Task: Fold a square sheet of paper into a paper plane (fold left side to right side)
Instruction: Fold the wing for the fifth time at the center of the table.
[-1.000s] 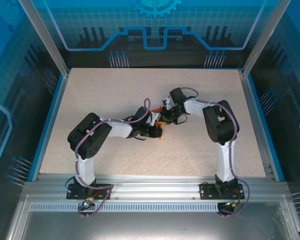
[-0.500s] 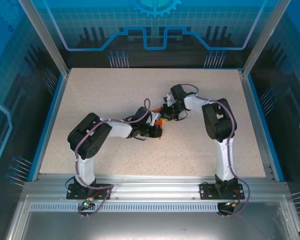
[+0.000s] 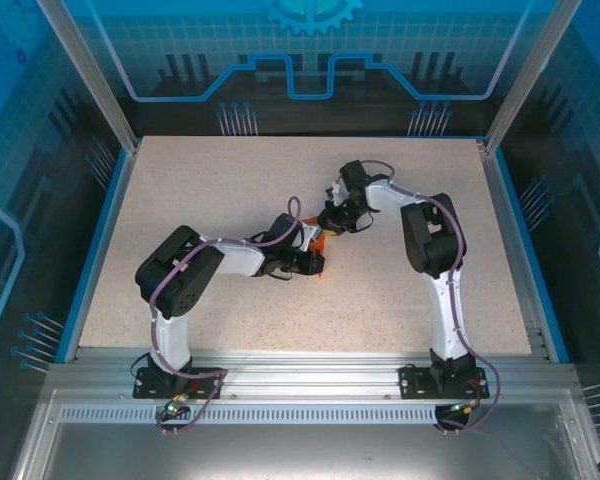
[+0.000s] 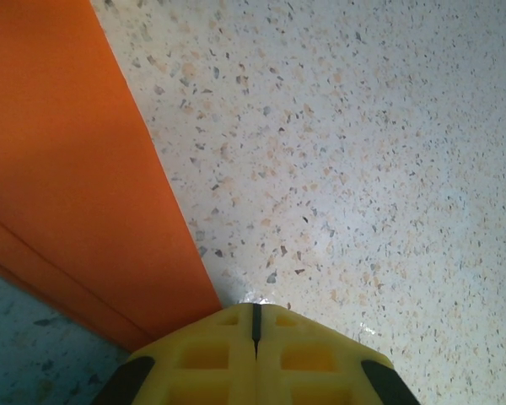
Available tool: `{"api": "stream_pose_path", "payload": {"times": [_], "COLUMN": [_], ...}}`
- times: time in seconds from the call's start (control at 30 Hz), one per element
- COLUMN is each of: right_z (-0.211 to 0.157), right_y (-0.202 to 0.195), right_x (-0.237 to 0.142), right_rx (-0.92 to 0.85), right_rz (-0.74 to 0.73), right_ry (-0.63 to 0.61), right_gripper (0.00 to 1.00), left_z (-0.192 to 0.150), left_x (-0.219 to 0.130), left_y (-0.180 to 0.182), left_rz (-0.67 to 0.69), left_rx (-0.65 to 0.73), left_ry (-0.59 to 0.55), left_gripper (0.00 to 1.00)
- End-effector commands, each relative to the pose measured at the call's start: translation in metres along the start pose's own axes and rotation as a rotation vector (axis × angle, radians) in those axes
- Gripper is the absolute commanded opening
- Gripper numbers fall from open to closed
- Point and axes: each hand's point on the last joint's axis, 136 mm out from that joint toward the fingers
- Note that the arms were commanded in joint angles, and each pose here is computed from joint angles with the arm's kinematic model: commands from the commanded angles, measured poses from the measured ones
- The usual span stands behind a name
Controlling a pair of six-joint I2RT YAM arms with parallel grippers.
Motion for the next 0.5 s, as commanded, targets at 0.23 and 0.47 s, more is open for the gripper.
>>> {"api": "stream_pose_path", "payload": {"times": [0.23, 0.47], "right_z": [0.038, 0.049], "right_y": [-0.047, -0.055], "right_x": [-0.002, -0.002], "right_rx": [0.002, 0.008], "right_rz": [-0.119, -0.137], "right_ry": [-0.061, -0.066], "right_gripper": [0.13, 0.13], "left_z": [-0.041, -0.044], "left_x": [0.002, 0.001], "left_y": [0.028, 0.029], "left_rz": [0.084, 0.085], "left_rx": [-0.037, -0.038], "left_ry": [0.115, 0.116], "left_gripper": [0.05, 0.05]}}
Point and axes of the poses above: each hand's point on the last joint's axis, 136 mm out from that joint toward the fingers, its own x axis out along the fingers, its own y axis along the line the jaws close on, z = x × y, and after that the axes turned 12 degrees about -x, right-handed
